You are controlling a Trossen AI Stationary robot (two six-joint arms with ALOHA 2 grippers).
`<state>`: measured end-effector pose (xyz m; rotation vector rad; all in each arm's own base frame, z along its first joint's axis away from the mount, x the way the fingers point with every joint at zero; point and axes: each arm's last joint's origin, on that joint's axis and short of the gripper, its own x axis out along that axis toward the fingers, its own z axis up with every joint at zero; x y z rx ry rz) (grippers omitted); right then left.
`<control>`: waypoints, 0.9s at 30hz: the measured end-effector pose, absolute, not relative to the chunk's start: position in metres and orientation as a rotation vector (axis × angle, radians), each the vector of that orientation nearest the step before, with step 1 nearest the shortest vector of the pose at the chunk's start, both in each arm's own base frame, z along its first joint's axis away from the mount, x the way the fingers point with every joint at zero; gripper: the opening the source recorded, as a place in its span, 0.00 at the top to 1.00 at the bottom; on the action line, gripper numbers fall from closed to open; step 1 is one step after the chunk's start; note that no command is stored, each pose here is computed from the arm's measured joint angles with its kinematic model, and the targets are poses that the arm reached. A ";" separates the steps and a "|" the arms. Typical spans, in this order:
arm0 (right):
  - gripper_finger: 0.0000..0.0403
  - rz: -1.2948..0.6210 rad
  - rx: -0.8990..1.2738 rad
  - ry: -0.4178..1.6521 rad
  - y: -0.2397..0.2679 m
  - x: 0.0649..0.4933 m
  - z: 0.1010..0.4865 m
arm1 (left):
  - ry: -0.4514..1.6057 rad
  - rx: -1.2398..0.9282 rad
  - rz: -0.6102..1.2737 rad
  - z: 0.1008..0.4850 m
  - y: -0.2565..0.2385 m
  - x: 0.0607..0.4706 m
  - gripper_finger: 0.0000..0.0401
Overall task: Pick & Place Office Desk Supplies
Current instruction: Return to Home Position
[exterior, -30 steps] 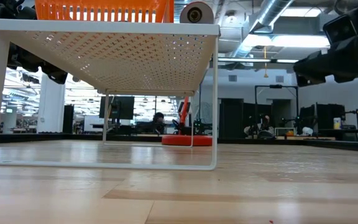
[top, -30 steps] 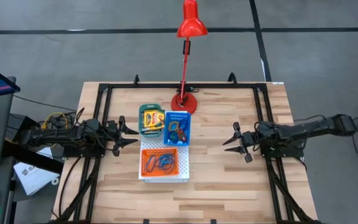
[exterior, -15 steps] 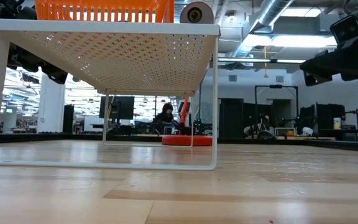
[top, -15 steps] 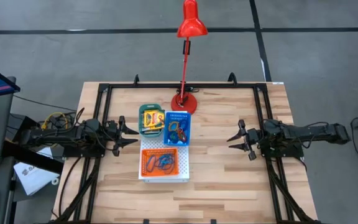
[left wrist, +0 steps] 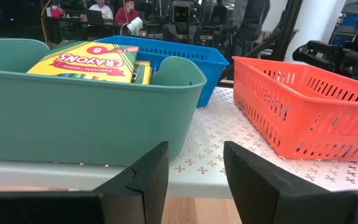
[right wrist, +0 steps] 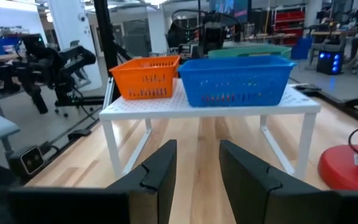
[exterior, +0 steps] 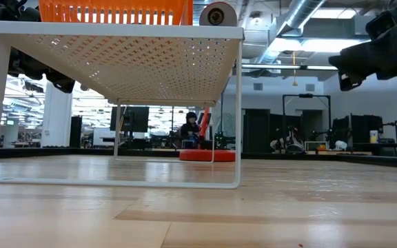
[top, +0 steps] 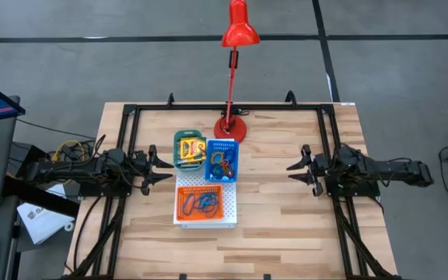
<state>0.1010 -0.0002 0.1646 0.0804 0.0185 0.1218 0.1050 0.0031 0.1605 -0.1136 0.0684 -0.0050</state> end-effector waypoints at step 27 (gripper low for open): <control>0.71 0.121 0.081 0.020 0.000 0.101 0.164 | 0.068 -0.113 -0.005 0.161 0.003 0.105 0.63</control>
